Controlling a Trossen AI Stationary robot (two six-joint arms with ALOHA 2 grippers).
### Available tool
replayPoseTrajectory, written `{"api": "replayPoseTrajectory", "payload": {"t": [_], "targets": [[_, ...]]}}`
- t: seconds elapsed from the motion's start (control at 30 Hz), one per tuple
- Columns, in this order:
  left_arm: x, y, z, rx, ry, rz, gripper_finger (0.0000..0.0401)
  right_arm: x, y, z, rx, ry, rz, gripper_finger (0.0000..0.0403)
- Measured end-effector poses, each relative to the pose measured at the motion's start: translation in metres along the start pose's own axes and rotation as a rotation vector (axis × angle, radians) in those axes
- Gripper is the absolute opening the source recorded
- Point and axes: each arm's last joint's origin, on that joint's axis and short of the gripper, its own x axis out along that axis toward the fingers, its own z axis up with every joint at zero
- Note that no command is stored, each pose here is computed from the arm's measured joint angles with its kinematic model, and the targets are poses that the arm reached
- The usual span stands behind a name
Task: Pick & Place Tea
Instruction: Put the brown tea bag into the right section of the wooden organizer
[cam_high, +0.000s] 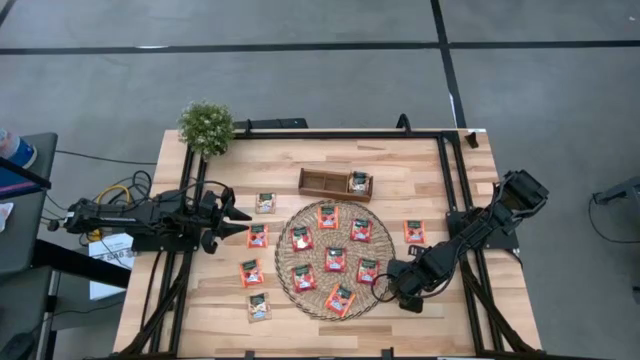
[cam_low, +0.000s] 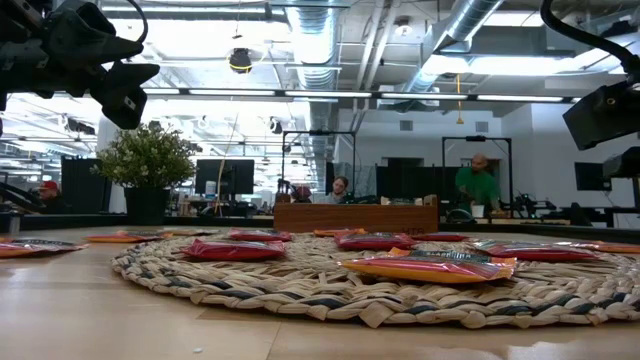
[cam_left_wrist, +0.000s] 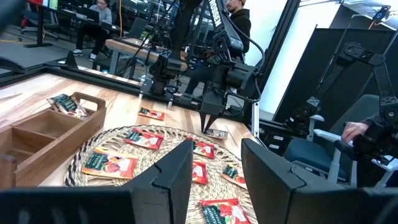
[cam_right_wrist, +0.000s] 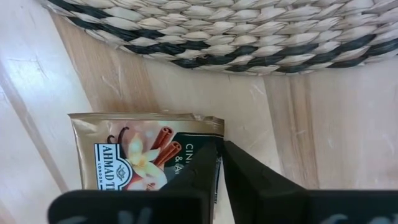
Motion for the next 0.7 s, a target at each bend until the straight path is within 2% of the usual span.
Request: {"api": "replayPoseTrajectory", "payload": {"t": [0.53,0.7], "targets": [[0.0000,0.0000,0.0000,0.000,0.000,0.000,0.0128,0.0000,0.0003,0.0001,0.015,0.001,0.005,0.0022],[0.0000,0.0000,0.0000,0.001,0.000,0.000,0.0128,0.0001,0.0007,0.0003,0.001,0.000,0.010,0.0046]]}}
